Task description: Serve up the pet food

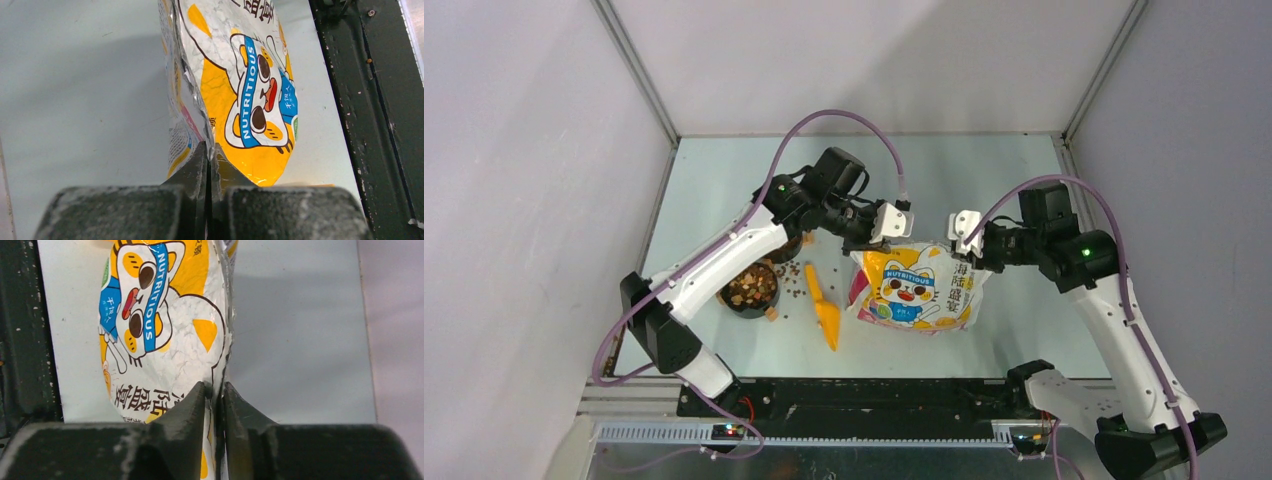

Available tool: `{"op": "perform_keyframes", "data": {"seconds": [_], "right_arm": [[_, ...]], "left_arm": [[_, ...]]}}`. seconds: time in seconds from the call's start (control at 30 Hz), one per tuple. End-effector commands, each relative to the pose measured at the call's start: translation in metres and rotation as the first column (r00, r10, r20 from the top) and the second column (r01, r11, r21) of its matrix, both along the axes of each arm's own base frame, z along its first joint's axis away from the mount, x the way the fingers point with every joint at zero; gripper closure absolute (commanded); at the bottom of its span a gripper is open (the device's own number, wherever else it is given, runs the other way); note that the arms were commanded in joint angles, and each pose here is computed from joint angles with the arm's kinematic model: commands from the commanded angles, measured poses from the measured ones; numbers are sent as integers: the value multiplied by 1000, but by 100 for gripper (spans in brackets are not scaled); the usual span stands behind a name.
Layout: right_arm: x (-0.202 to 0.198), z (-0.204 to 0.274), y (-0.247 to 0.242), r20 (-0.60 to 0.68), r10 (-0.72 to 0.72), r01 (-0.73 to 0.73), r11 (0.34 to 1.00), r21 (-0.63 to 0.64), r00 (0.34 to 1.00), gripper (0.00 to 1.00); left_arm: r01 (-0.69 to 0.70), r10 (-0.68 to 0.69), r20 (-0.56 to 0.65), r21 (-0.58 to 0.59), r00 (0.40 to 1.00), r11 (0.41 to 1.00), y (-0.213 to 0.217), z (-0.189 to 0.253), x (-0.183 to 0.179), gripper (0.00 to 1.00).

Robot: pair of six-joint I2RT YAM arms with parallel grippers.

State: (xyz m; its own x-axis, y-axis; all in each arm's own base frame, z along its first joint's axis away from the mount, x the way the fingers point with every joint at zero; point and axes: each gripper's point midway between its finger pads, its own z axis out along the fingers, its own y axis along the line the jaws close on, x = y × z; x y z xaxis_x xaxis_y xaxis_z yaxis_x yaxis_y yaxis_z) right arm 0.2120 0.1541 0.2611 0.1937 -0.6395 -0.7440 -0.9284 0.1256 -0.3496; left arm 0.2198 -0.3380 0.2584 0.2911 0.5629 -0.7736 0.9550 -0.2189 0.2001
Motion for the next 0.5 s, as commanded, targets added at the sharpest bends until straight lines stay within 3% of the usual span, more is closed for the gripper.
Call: {"op": "perform_keyframes", "data": {"seconds": [0.0,0.03,0.1,0.17,0.3,0.33,0.4,0.47], "right_arm": [[17,4,0,29,-59,59,998,7,998,83],[19,2,-1,22,-69,69,998,2,997,93],[18,1,-1,-3,-72,72,997,10,997,100],[13,0,-1,-60,-66,68,997,34,996,100],[9,7,0,-210,-75,99,989,106,975,100],[9,8,-1,-219,-84,109,989,103,972,94],[8,2,-8,-235,-107,125,990,62,966,72],[8,1,-17,-204,-128,138,990,34,970,66]], "left_arm": [[34,-28,57,-98,998,995,-9,37,0,100],[26,-21,52,-99,998,995,-8,37,1,92],[-14,17,34,-101,999,995,-9,36,6,73],[-50,51,9,-111,999,993,-9,36,12,68],[-52,41,-83,-124,996,991,-13,31,11,68],[-45,35,-84,-123,996,991,-14,30,11,70],[-42,30,-98,-115,995,992,-15,25,11,87],[-47,35,-105,-108,994,993,-15,24,11,98]]}}
